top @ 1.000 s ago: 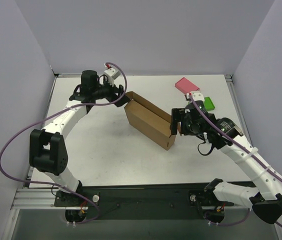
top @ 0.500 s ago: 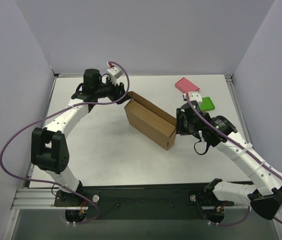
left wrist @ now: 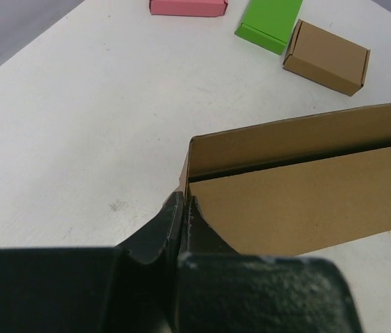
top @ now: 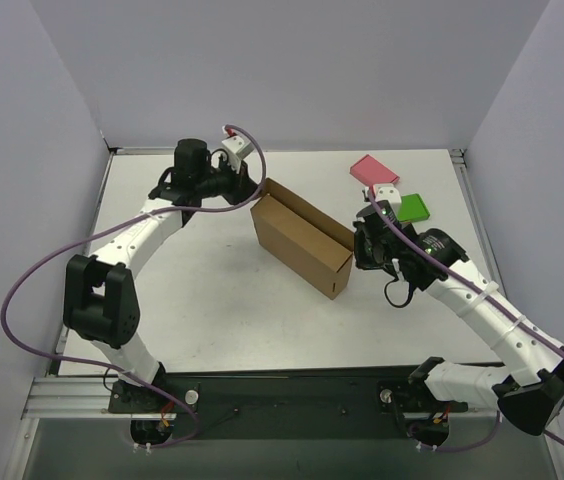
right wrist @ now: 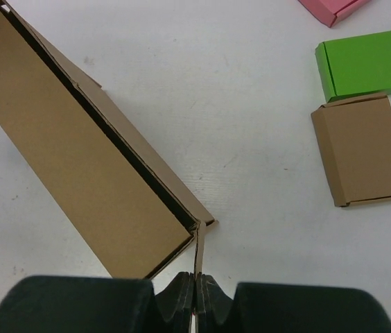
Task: Fold the paper box
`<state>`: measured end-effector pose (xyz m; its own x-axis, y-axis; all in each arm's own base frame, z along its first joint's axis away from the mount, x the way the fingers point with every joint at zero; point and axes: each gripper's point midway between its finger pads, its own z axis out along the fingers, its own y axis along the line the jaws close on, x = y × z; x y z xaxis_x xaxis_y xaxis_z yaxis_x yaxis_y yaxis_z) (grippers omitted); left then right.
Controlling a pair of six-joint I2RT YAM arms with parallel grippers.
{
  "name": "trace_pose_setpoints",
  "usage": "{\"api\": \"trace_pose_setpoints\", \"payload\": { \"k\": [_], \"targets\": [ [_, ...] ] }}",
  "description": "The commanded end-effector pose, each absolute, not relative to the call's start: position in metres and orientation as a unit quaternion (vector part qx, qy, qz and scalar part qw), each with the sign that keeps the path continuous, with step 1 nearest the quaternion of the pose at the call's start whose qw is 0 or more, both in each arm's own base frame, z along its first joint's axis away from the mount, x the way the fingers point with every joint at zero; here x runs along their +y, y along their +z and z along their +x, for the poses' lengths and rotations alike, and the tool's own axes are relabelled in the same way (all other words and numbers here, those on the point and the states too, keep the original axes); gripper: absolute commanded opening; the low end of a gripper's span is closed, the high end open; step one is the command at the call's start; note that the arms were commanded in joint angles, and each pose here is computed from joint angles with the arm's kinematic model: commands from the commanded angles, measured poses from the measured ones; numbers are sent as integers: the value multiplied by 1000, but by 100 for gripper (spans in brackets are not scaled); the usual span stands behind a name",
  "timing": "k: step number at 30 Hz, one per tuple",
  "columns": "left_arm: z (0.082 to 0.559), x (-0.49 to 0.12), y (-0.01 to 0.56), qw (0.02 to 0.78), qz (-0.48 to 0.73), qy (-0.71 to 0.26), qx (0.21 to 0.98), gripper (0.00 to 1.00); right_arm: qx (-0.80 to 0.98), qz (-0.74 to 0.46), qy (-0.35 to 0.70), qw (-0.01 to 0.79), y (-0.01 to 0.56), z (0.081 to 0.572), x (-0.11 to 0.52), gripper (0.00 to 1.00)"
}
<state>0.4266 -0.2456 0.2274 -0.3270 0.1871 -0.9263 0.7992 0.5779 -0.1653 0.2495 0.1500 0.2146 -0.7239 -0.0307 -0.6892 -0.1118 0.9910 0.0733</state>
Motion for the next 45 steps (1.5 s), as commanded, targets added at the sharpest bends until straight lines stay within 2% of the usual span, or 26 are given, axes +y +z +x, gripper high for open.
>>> {"api": "trace_pose_setpoints", "payload": {
  "k": [1, 11, 23, 35, 37, 40, 41, 44, 45],
  "targets": [
    [427, -252, 238, 486, 320, -280, 763, 0, 929, -38, 32, 366, 211, 252, 145, 0],
    [408, -256, 226, 435, 228, -274, 827, 0, 930, -49, 8, 365, 203, 260, 144, 0],
    [375, -246, 243, 417, 159, -306, 841, 0, 917, -97, -49, 383, 203, 269, 129, 0],
    [366, -246, 261, 412, 134, -345, 833, 0, 909, -130, -53, 392, 193, 262, 129, 1],
    [364, -246, 261, 413, 136, -347, 831, 0, 906, -124, -41, 402, 202, 261, 131, 5],
    [357, -245, 250, 401, 148, -342, 837, 0, 899, -117, -18, 422, 219, 258, 137, 29],
    [355, -244, 248, 398, 155, -341, 837, 0, 896, -116, -14, 428, 224, 258, 138, 42],
    [349, -240, 240, 388, 169, -328, 845, 0, 886, -104, 2, 452, 243, 254, 141, 62],
    [349, -238, 239, 388, 172, -322, 846, 0, 881, -109, 11, 461, 250, 250, 146, 63]
  ]
}}
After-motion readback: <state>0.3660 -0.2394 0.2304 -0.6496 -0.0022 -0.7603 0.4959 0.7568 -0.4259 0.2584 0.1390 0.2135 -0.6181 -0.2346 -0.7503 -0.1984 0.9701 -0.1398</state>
